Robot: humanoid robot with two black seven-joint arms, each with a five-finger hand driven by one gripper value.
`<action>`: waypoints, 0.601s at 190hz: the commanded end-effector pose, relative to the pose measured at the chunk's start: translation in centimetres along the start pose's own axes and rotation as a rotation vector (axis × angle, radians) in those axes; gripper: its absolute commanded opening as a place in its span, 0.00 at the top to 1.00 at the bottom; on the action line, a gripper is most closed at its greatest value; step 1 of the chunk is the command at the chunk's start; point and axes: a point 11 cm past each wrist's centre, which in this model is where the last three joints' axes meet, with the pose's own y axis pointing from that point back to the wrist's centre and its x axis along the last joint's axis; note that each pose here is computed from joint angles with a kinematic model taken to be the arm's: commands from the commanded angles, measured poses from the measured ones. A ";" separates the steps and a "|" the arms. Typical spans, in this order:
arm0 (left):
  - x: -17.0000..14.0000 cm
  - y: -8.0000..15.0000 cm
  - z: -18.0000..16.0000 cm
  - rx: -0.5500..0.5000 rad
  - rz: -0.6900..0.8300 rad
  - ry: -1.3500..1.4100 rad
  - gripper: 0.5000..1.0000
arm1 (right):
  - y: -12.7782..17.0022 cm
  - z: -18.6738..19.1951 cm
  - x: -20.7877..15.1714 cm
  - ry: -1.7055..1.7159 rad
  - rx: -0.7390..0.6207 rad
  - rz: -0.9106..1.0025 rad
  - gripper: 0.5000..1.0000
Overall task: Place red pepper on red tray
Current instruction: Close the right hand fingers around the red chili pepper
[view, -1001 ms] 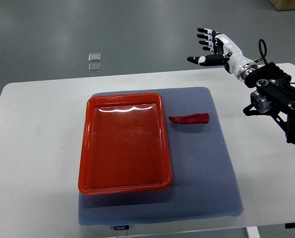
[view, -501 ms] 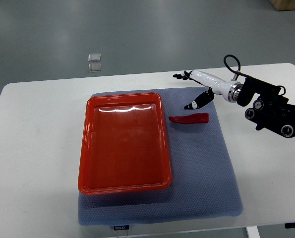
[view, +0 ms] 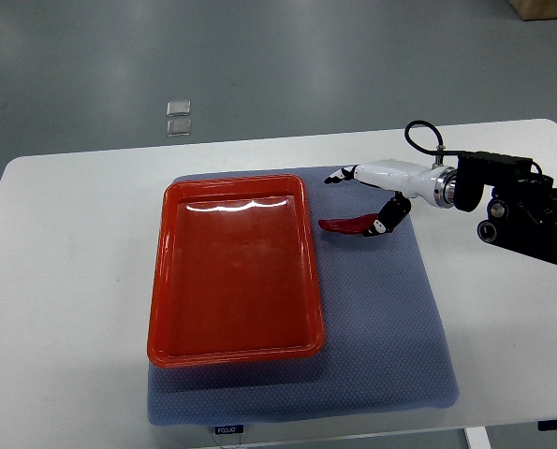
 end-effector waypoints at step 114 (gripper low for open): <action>0.0 0.0 0.0 0.000 0.001 -0.001 0.00 | -0.6 0.4 -2.0 0.114 -0.038 -0.061 0.35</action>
